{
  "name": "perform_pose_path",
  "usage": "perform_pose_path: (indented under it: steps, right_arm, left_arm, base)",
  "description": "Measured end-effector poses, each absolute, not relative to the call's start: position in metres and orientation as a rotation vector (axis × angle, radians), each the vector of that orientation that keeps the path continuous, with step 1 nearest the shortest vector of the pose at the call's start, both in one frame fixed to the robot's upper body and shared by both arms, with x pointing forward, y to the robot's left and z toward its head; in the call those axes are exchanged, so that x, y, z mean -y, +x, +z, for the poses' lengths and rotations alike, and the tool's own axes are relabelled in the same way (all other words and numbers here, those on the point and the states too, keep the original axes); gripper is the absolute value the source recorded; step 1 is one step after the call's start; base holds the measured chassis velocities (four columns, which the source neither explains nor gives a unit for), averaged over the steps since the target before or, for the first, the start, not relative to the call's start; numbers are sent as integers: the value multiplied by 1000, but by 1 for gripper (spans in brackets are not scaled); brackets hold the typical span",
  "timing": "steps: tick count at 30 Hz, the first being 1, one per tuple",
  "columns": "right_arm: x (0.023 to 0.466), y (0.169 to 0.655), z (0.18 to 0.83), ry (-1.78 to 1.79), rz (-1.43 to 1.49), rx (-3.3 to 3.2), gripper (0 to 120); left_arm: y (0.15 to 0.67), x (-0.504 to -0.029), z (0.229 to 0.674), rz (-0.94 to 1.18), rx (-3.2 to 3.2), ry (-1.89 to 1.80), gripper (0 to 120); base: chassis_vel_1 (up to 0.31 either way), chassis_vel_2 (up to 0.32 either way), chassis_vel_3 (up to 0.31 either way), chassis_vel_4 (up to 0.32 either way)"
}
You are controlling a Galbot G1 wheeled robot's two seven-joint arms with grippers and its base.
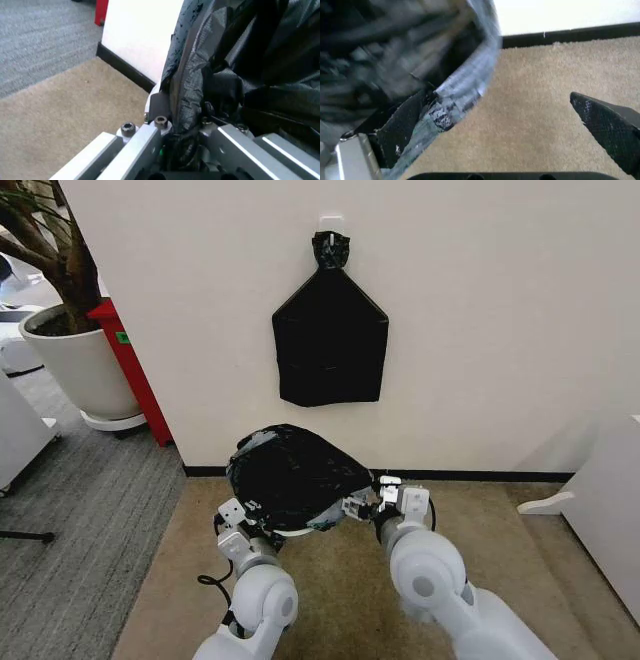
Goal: Place the garbage bag over the trash bin.
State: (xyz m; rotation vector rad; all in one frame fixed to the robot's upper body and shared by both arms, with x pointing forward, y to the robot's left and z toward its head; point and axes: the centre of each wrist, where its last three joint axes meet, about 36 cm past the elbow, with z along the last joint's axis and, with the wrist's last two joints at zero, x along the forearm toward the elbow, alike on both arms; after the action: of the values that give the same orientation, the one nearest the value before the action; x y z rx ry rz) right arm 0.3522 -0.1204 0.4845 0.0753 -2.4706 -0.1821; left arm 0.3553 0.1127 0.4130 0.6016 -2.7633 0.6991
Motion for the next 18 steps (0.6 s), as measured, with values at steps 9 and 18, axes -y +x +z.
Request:
perform_pose_path:
  steps: [9, 18]
  right_arm:
    - [117, 335, 466, 85, -130, 2454, 100]
    - [109, 326, 447, 86, -80, 2442, 100]
  left_arm:
    - [358, -118, 441, 916, 2610, 583, 0]
    - [351, -117, 467, 1106, 2450, 525, 0]
  base:
    - [0, 0, 0, 0]
    - [0, 0, 0, 0]
